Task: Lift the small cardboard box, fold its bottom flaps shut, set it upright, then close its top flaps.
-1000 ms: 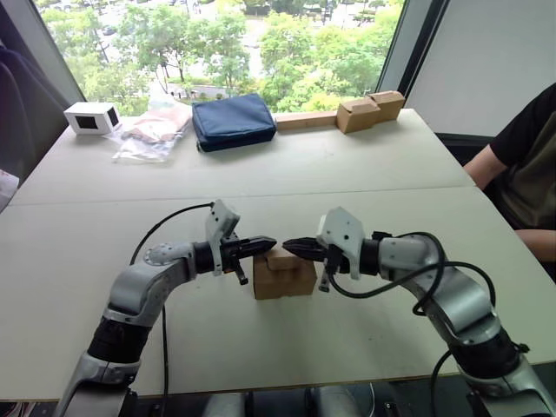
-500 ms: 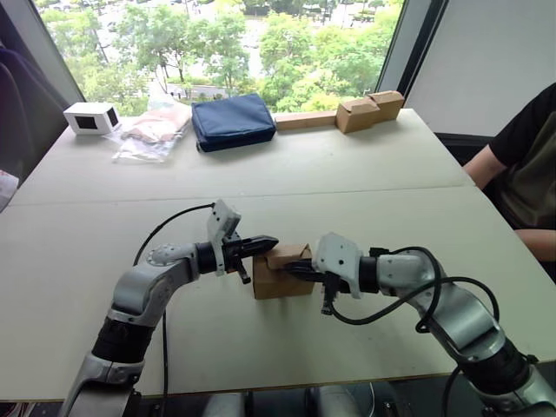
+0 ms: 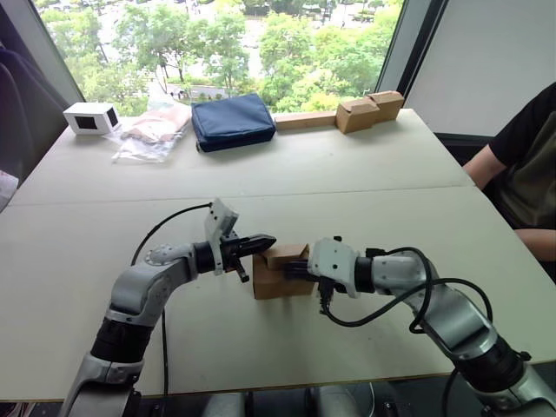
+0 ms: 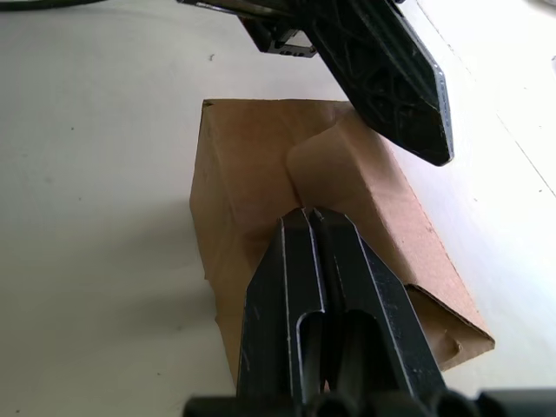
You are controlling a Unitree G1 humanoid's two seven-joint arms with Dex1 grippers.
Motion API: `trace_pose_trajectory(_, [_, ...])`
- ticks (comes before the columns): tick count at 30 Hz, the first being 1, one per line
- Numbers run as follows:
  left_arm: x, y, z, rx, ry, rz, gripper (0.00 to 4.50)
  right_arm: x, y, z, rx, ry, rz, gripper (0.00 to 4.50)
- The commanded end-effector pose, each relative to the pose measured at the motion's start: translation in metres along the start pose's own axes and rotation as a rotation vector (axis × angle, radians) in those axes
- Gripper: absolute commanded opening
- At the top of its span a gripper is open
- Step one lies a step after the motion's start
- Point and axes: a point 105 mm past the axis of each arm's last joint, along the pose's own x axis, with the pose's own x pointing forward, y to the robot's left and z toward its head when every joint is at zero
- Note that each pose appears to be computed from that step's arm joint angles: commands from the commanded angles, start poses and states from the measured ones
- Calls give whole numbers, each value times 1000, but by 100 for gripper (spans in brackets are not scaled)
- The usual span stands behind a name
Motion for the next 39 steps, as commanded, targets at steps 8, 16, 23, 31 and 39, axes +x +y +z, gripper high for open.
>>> trace_pose_trajectory(8, [1, -9, 8, 56, -10, -24, 4, 0, -17, 1, -25, 4, -72, 0])
trace_pose_trajectory(16, [1, -11, 8, 68, -5, -27, 4, 0, -18, -1, -40, 20, -77, 0])
trace_pose_trajectory(23, [0, -15, 2, 127, 47, -44, 4, -7, -5, 10, 65, -60, -2, 0])
trace_pose_trajectory(31, [-3, -11, -4, 173, 84, -38, 4, -18, -13, 10, 131, -77, -35, 0])
trace_pose_trajectory(39, [-7, -15, 28, 94, -51, -47, 4, -25, -35, 13, 195, -132, -139, 0])
